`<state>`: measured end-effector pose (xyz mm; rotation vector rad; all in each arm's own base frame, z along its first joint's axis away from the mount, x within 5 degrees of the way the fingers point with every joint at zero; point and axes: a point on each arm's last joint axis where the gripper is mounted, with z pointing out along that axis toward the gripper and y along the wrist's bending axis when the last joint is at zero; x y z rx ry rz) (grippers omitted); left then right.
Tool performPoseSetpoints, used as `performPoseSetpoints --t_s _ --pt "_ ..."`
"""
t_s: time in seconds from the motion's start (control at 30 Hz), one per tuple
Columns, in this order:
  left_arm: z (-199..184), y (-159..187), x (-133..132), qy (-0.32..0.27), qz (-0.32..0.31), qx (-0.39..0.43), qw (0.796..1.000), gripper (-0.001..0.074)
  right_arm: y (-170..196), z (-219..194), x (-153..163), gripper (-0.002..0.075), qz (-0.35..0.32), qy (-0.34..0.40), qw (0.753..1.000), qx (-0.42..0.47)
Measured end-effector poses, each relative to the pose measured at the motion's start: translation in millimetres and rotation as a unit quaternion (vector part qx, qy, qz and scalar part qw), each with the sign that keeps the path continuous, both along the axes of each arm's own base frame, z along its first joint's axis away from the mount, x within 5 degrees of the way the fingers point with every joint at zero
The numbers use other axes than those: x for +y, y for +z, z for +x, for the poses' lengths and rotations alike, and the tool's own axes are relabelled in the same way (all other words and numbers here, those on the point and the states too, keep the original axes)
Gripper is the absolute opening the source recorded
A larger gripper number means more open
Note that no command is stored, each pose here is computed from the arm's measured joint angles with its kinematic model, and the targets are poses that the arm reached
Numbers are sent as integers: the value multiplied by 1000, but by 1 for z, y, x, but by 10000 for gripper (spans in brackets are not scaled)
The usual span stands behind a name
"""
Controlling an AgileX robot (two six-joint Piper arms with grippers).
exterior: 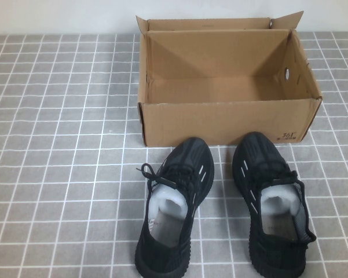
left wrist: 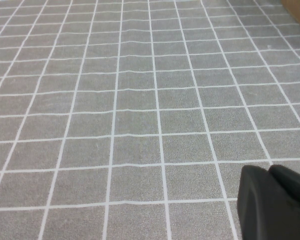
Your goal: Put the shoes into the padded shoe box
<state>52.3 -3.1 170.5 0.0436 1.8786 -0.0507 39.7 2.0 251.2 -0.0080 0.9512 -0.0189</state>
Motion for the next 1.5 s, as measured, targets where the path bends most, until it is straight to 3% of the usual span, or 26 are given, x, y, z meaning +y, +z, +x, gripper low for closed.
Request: performPoseSetpoints --t_s 0.33,0.53,0.63,0.8,0.97,1.23,1.33,1.5 --pt "0 0 0 0 0 0 1000 -4 20 -12 1 -8 74 73 990 -92" --pt "0 0 0 0 0 0 1000 -4 85 -34 0 -8 91 79 983 -136" --pt "0 0 0 0 -1 0 1000 -4 126 -35 -2 -8 127 79 985 -84" --pt "0 0 0 0 -1 0 1000 -4 161 5 -4 -8 168 61 977 115" --pt "0 0 0 0 -1 0 1000 -4 152 55 -7 -8 164 30 950 263" --pt "0 0 0 0 -1 0 1000 -4 127 110 -7 -8 200 41 911 359" --pt "0 0 0 0 -1 0 1000 -4 119 122 -1 -8 148 47 908 389" --pt "0 0 0 0 -1 0 1000 -4 114 137 23 -8 -14 84 896 436"
